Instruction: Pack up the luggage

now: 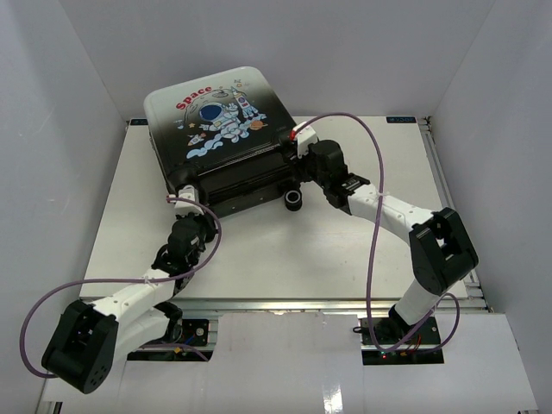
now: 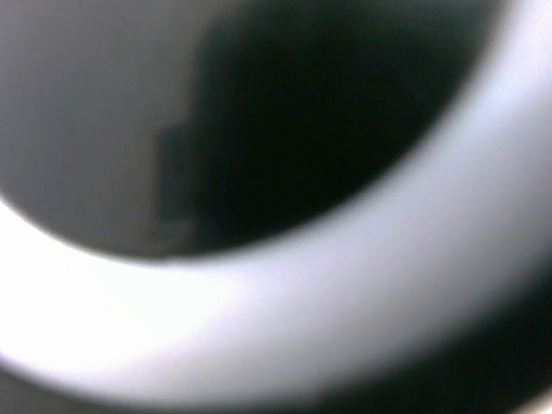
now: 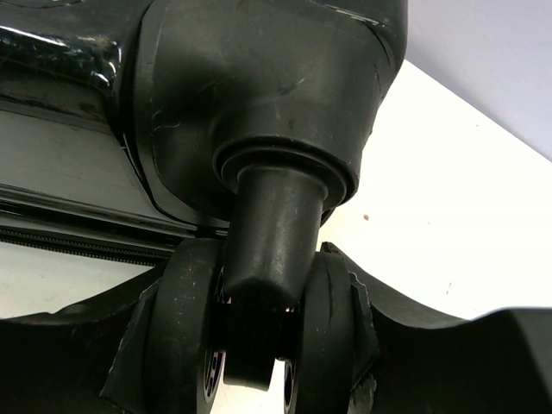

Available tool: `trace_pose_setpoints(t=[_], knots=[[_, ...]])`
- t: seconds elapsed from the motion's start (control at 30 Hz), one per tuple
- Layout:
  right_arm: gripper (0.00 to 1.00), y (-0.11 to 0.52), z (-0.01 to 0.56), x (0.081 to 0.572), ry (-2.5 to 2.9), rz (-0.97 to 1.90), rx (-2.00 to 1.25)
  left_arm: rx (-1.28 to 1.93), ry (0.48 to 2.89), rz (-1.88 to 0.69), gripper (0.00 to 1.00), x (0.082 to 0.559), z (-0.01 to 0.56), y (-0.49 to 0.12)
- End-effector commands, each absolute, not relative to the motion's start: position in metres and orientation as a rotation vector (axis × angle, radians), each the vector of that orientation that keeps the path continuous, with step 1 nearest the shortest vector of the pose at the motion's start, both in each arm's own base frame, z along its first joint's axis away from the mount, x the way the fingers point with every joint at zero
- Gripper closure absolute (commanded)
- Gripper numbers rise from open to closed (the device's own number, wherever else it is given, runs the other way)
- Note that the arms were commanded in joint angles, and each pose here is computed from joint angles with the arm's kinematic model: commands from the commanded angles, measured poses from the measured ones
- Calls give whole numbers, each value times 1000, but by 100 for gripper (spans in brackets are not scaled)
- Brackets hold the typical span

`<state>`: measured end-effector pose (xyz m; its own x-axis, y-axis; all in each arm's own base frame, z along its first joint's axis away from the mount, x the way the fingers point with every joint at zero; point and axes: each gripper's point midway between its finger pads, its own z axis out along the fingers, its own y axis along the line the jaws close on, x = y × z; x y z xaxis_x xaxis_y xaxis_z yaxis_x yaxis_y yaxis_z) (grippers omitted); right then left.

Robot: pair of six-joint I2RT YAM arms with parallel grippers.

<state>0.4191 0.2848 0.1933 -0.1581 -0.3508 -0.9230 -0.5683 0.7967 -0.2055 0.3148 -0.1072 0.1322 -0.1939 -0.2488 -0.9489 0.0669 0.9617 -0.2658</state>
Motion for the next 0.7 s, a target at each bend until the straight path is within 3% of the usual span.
trace_pose_setpoints(t=[0.0, 0.67], knots=[[92, 377, 220, 368, 1649, 519, -933, 159, 1488, -666, 100, 311, 227, -193], [92, 427, 211, 343, 1652, 646, -969, 314, 1615, -543, 100, 332, 214, -244]])
